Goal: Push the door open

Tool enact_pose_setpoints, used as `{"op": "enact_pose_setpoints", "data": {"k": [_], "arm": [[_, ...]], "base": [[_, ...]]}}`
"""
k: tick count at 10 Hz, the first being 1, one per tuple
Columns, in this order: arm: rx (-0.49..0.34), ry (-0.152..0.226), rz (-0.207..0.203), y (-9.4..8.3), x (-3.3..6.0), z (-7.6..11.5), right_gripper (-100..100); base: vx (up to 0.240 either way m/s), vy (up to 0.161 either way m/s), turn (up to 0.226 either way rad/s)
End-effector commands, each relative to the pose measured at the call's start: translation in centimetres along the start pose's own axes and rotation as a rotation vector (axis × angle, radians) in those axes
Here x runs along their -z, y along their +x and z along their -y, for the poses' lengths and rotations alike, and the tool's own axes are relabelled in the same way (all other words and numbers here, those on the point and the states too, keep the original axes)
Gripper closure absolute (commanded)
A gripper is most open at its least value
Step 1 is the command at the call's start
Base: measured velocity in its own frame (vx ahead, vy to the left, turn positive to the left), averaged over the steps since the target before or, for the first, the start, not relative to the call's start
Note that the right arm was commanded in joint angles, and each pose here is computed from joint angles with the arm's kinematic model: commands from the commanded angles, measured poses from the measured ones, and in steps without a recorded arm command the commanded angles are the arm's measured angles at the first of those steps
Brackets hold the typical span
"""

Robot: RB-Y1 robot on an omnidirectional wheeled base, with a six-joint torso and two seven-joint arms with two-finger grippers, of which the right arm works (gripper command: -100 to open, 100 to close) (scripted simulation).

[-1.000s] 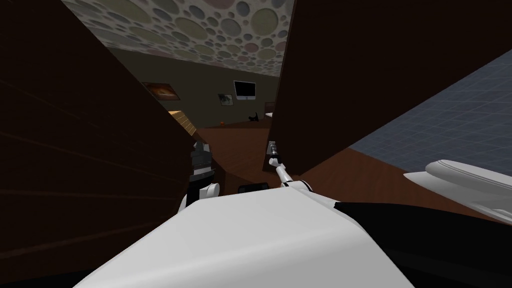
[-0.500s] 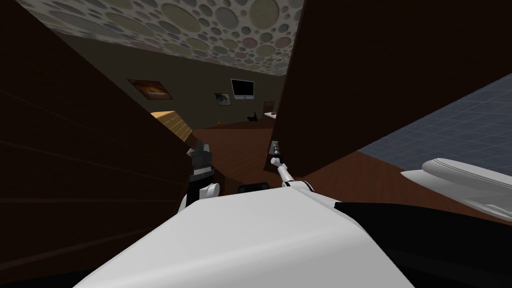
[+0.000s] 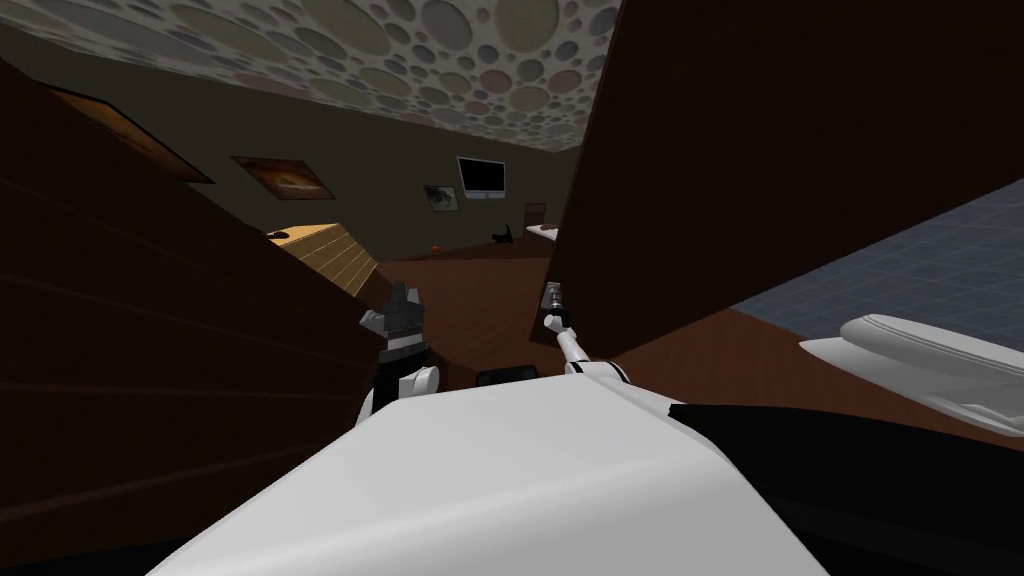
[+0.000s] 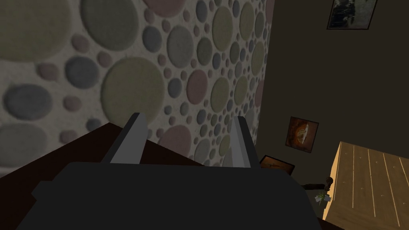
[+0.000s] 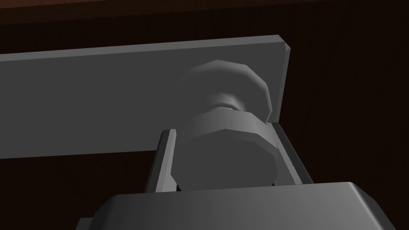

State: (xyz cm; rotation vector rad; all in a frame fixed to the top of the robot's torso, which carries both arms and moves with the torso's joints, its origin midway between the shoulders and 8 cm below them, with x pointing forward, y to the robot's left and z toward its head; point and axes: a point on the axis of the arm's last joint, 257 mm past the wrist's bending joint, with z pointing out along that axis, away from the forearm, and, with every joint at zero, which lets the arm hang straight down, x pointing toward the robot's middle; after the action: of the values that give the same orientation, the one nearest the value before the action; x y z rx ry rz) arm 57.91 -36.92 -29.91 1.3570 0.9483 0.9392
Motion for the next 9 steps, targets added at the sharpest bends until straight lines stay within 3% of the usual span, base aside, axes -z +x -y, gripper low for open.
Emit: {"op": "enact_pose_setpoints", "data": {"k": [1,9], "arm": [[-0.001,-0.002,0.021,-1.0,-0.12,-0.1,100],[-0.004,-0.003,0.125,-6.2,-0.42,-0.2,100]], "base": [[0.181,0.029,-0.054],[0.187,0.047,-0.049]]}}
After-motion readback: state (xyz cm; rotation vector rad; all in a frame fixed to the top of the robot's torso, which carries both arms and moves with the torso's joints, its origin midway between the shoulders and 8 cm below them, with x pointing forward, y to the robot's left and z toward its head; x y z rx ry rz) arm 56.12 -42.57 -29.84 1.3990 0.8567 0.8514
